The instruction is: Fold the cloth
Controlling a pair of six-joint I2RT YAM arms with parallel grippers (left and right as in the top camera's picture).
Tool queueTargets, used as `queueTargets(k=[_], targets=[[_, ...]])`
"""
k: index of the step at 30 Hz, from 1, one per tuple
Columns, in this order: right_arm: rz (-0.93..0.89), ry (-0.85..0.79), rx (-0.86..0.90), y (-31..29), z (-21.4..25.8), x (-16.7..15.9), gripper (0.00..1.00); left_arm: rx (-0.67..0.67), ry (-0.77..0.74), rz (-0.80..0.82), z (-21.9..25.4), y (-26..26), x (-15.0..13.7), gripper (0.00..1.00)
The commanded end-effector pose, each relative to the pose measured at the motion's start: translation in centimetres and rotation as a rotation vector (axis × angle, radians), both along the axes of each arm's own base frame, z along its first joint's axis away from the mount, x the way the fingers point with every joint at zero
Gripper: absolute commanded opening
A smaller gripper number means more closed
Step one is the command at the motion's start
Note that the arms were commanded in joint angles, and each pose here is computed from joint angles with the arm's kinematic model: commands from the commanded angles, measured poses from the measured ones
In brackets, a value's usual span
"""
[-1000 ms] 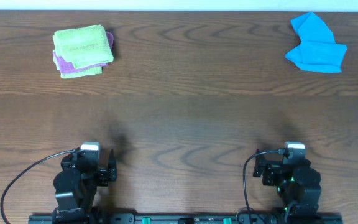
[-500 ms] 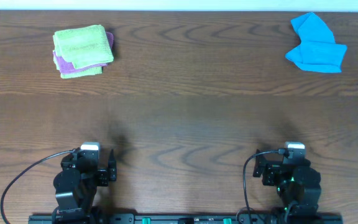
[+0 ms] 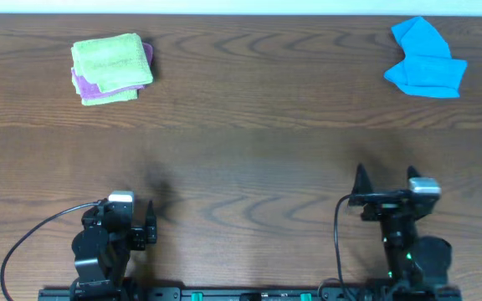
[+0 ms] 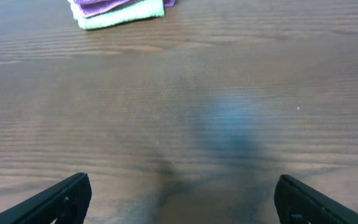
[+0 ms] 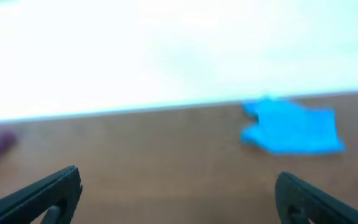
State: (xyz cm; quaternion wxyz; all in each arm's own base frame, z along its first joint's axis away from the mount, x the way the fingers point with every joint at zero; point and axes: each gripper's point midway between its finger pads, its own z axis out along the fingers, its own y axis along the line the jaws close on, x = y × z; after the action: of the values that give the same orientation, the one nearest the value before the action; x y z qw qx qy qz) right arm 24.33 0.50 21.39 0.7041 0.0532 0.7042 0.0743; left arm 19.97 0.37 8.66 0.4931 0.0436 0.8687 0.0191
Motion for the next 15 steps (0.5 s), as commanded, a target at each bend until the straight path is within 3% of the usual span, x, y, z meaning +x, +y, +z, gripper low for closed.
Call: queueTargets(k=[1, 15], targets=[[0.01, -0.078, 0.065, 0.09, 1.98, -0.16, 0.99, 0.011, -0.001, -0.002, -0.15, 0.07, 0.0, 0.95], [0.034, -0.096, 0.068, 0.49, 2.42, -0.22, 0.99, 0.011, -0.001, -0.002, -0.15, 0.07, 0.0, 0.95]])
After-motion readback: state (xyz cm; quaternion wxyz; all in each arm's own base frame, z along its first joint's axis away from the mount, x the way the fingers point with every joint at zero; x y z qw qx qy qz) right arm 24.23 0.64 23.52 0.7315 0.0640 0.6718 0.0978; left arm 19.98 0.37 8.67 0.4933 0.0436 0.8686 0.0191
